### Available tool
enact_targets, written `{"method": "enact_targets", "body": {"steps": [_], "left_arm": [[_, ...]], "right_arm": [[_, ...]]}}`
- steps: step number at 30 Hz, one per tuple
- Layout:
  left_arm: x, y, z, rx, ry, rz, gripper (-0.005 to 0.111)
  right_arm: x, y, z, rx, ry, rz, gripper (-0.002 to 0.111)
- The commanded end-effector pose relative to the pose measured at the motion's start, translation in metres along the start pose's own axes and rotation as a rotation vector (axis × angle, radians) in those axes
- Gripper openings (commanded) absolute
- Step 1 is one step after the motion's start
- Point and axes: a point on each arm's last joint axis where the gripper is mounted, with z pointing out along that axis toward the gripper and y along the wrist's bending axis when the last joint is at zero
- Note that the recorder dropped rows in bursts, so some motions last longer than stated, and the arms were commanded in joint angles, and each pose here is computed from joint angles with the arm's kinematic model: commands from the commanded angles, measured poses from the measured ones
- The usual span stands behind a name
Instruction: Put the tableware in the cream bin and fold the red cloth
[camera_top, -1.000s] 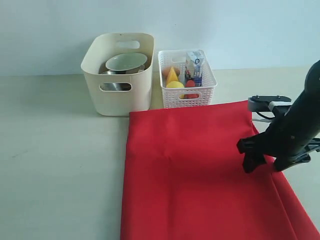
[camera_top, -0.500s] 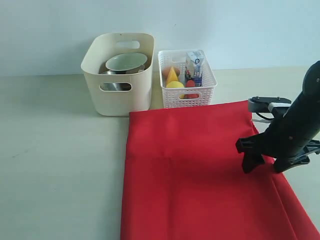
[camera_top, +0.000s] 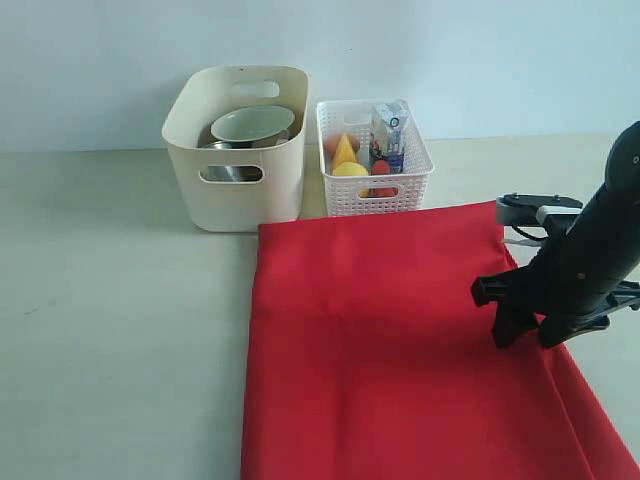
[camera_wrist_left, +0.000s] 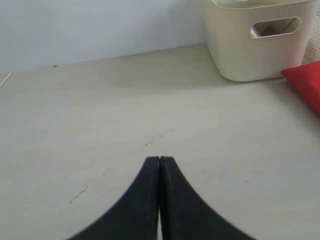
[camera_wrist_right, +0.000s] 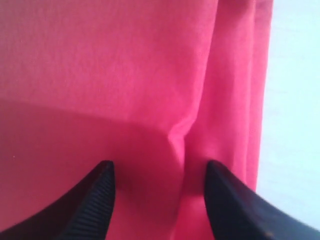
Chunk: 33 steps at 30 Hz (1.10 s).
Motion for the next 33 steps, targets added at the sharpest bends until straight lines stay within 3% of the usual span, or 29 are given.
{"method": "enact_targets", "body": {"steps": [1,13,20,27,33], "left_arm": [[0.000,0.000,0.000,0.004,-0.006,0.002,0.000],[0.000,0.000,0.000,0.004,-0.006,0.002,0.000],[0.000,0.000,0.000,0.004,-0.006,0.002,0.000],[0.000,0.000,0.000,0.004,-0.006,0.002,0.000],[0.000,0.000,0.000,0.004,-0.006,0.002,0.000]], "right_arm": [[-0.002,0.000,0.000,-0.003,-0.010,0.008,0.052],[-0.002,0.001,0.000,-0.015,-0.009,-0.032,0.049],[-0.001,-0.003,0.000,0.021,-0.004,-0.074,0.000],[0.000,-0.013,-0.001,0.115,0.012,-0.072,0.000],[0.001,-0.033,-0.004,0.142,0.028,0.011,0.000]]}}
